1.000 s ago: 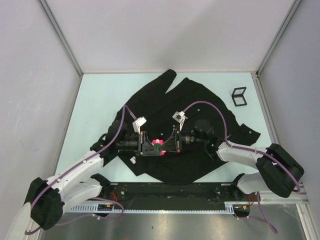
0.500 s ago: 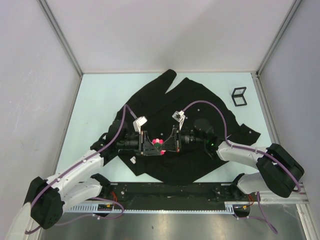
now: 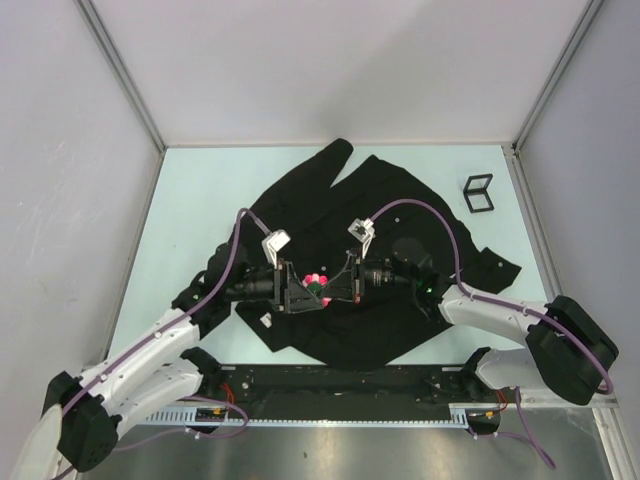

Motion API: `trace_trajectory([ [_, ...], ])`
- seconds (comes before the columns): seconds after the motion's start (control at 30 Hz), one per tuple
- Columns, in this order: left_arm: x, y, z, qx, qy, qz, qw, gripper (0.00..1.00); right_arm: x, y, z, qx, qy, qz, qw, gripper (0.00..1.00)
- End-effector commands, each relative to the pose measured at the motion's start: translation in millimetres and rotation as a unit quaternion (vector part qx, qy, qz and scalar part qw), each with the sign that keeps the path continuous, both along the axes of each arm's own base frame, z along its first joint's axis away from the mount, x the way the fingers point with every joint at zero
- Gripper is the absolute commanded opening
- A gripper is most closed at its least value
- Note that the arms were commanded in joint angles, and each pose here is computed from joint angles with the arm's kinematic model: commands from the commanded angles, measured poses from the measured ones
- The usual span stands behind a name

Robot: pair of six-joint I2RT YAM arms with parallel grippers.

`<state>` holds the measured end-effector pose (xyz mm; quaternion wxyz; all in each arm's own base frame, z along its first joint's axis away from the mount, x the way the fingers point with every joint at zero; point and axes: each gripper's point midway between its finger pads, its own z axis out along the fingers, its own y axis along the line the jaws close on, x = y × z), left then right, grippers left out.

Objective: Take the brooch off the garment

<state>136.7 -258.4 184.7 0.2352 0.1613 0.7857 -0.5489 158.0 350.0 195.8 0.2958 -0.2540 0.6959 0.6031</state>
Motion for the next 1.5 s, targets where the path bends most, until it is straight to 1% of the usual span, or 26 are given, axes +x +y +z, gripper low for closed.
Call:
trace_trajectory([
  [0.0, 12, 3, 49, -0.049, -0.105, 0.02, 0.993, 0.6, -6, -4, 1, -0.002, 0.007, 0.009, 1.0, 0.0],
  [0.03, 17, 10, 46, -0.043, -0.104, 0.037, 0.993, 0.62, -6, -6, 2, -0.001, 0.009, 0.008, 1.0, 0.0],
  [0.07, 18, 15, 44, -0.04, -0.101, 0.048, 0.993, 0.66, -5, -8, 1, -0.001, 0.01, 0.007, 1.0, 0.0],
  [0.13, 24, 28, 44, -0.038, -0.104, 0.078, 0.991, 0.68, -1, -13, 2, 0.0, 0.012, 0.002, 1.0, 0.0],
  [0.27, 35, 41, 43, -0.047, -0.088, 0.125, 0.987, 0.7, -2, -18, 8, 0.009, 0.006, 0.009, 1.0, 0.0],
  [0.3, 34, 40, 42, -0.052, -0.082, 0.124, 0.988, 0.7, -3, -19, 10, 0.011, 0.005, 0.014, 1.0, 0.0],
  [0.33, 35, 37, 46, -0.07, -0.095, 0.117, 0.986, 0.7, -3, -20, 11, 0.014, 0.006, 0.018, 1.0, 0.0],
  [0.37, 31, 32, 44, -0.082, -0.074, 0.099, 0.989, 0.7, -4, -20, 13, 0.019, 0.007, 0.019, 1.0, 0.0],
  [0.43, 33, 28, 46, -0.1, -0.077, 0.088, 0.988, 0.7, -6, -21, 16, 0.023, 0.007, 0.027, 0.999, 0.0],
  [0.47, 33, 25, 43, -0.103, -0.065, 0.084, 0.989, 0.7, -7, -21, 17, 0.025, 0.009, 0.03, 0.999, 0.0],
  [0.53, 33, 22, 46, -0.116, -0.071, 0.071, 0.988, 0.7, -8, -21, 18, 0.026, 0.009, 0.03, 0.999, 0.0],
  [0.6, 26, 16, 45, -0.126, -0.06, 0.046, 0.989, 0.7, -7, -21, 20, 0.029, 0.011, 0.029, 0.999, 0.0],
  [0.63, 25, 14, 51, -0.138, -0.072, 0.039, 0.987, 0.69, -7, -21, 21, 0.032, 0.012, 0.029, 0.999, 0.0],
  [0.67, 24, 12, 51, -0.139, -0.066, 0.034, 0.988, 0.68, -8, -20, 24, 0.037, 0.01, 0.031, 0.999, 0.0],
  [0.7, 22, 8, 49, -0.137, -0.062, 0.029, 0.988, 0.66, -8, -19, 25, 0.04, 0.013, 0.033, 0.999, 0.0],
  [0.87, 24, 7, 47, -0.136, -0.061, 0.033, 0.988, 0.49, -8, -19, 26, 0.043, 0.013, 0.035, 0.998, 0.0],
  [0.93, 23, 6, 47, -0.136, -0.058, 0.028, 0.989, 0.45, -8, -18, 28, 0.046, 0.016, 0.035, 0.998, 0.0],
  [1.03, 22, 5, 45, -0.133, -0.054, 0.026, 0.989, 0.43, -10, -17, 32, 0.054, 0.017, 0.038, 0.998, 0.0],
  [1.1, 20, 3, 43, -0.131, -0.052, 0.02, 0.99, 0.4, -10, -17, 33, 0.056, 0.018, 0.038, 0.998, 0.0],
  [1.13, 22, 1, 39, -0.126, -0.043, 0.021, 0.991, 0.3, -9, -16, 33, 0.057, 0.019, 0.036, 0.998, 0.0],
  [1.27, 20, -4, 38, -0.122, -0.029, 0.004, 0.992, 0.21, -7, -16, 36, 0.064, 0.025, 0.034, 0.997, 0.0],
  [1.33, 20, -4, 39, -0.118, -0.039, 0.0, 0.992, 0.07, -6, -17, 35, 0.062, 0.024, 0.031, 0.997, 0.0],
  [1.37, 23, -3, 37, -0.108, -0.036, 0.008, 0.993, 0.01, -5, -18, 35, 0.059, 0.016, 0.027, 0.998, 0.03],
  [1.4, 25, -3, 37, -0.102, -0.041, 0.013, 0.994, 0.0, -2, -21, 29, 0.047, 0.023, 0.017, 0.998, 0.08],
  [1.43, 26, -2, 36, -0.096, -0.048, 0.015, 0.994, 0.01, 0, -22, 28, 0.043, 0.024, 0.012, 0.999, 0.17],
  [1.47, 26, -1, 39, -0.095, -0.05, 0.016, 0.994, 0.0, 1, -25, 28, 0.041, 0.022, 0.011, 0.999, 0.2],
])
